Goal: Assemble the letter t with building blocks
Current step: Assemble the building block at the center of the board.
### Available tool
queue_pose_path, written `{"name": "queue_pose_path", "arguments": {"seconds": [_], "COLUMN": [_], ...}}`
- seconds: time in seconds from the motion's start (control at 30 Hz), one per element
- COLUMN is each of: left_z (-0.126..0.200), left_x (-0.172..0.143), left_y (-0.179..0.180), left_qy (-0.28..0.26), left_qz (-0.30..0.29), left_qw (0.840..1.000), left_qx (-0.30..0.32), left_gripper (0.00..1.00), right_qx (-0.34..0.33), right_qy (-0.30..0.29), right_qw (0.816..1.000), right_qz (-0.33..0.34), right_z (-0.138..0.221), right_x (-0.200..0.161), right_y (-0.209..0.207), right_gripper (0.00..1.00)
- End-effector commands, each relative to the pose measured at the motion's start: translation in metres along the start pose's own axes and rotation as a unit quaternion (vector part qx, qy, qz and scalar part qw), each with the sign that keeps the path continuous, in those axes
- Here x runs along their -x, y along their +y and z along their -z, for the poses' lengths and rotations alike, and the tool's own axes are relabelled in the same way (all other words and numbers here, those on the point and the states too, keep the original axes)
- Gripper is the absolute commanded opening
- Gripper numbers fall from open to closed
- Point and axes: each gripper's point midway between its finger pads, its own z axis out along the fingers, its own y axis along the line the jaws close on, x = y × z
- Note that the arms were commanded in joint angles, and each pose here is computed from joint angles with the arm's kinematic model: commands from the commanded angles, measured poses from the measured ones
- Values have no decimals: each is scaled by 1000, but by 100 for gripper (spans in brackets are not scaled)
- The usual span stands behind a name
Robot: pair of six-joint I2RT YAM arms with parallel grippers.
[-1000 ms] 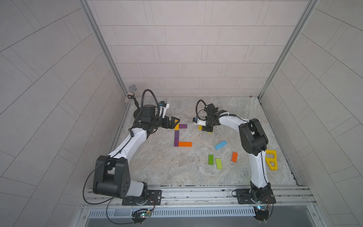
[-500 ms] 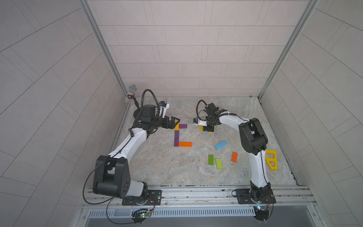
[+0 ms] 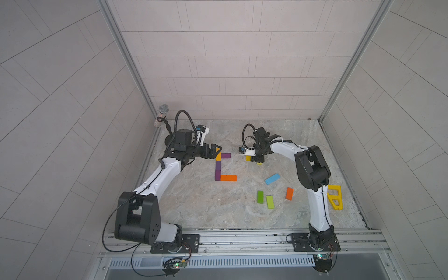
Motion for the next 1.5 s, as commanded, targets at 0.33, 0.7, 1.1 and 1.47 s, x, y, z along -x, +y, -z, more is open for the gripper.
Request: {"name": "queue_pose_path", "arguments": {"seconds": [0.33, 0.7, 1.1, 1.47], "left_z": [-1, -1, -1, -2], "left_x": [-2, -2, -2, -2], "left_y": [-2, -2, -4, -4], "left_qy": [3, 4, 4, 5], "left_qz": [5, 6, 6, 8], "left_qw": [1000, 1000, 1000, 1000], "left_qx": [-9, -12, -16, -19], "left_gripper": [100, 100, 100, 100], "right_qx": [29, 39, 31, 23], "right_qy": [11, 16, 21, 15], "right_qw": [999, 999, 999, 1000], "right_qz": [14, 14, 20, 9], "right_z": [-12, -17, -19, -18], "right_x": [-15, -20, -25, -30], "right_y": [10, 14, 15, 14], "right_gripper": [10, 15, 19, 21]}}
